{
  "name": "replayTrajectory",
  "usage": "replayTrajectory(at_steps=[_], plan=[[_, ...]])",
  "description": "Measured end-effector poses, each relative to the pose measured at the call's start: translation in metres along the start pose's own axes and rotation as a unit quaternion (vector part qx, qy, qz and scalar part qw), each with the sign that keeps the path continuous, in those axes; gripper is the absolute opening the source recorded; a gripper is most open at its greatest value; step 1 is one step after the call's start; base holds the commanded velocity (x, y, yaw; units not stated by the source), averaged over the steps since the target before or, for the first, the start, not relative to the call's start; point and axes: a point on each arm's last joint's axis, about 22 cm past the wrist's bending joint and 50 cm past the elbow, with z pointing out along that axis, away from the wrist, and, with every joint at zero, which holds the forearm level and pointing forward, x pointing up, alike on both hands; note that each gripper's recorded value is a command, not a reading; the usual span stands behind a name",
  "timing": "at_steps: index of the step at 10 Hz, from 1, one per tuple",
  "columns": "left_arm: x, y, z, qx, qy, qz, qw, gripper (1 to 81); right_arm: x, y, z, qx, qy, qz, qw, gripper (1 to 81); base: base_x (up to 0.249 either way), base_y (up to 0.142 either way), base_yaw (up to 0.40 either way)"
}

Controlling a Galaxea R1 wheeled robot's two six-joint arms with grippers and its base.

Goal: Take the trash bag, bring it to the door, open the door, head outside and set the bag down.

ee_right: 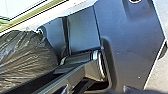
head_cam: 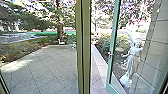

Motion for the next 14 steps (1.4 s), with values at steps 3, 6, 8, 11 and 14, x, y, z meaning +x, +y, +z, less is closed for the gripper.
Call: replayTrajectory(at_steps=[3,6,8,11,14], plan=[[0.0,-0.002,0.0,0.002,0.0,0.001,1.0,1.0,0.0,0.0,0.0,0.0,0.0,0.0,1.0,81.1,0.0,0.0,0.0],[0.0,-0.002,0.0,0.002,0.0,0.001,1.0,1.0,0.0,0.0,0.0,0.0,0.0,0.0,1.0,81.1,0.0,0.0,0.0],[0.0,-0.001,0.0,0.002,0.0,0.001,1.0,1.0,0.0,0.0,0.0,0.0,0.0,0.0,1.0,81.1,0.0,-0.031,0.0],[0.0,-0.002,0.0,0.002,0.0,0.001,1.0,1.0,0.0,0.0,0.0,0.0,0.0,0.0,1.0,81.1,0.0,-0.079,0.0],[0.001,-0.011,-0.002,0.009,0.002,0.001,1.0,1.0,-0.001,-0.005,0.001,0.003,0.0,0.0,1.0,81.1,0.0,-0.08,0.0]])
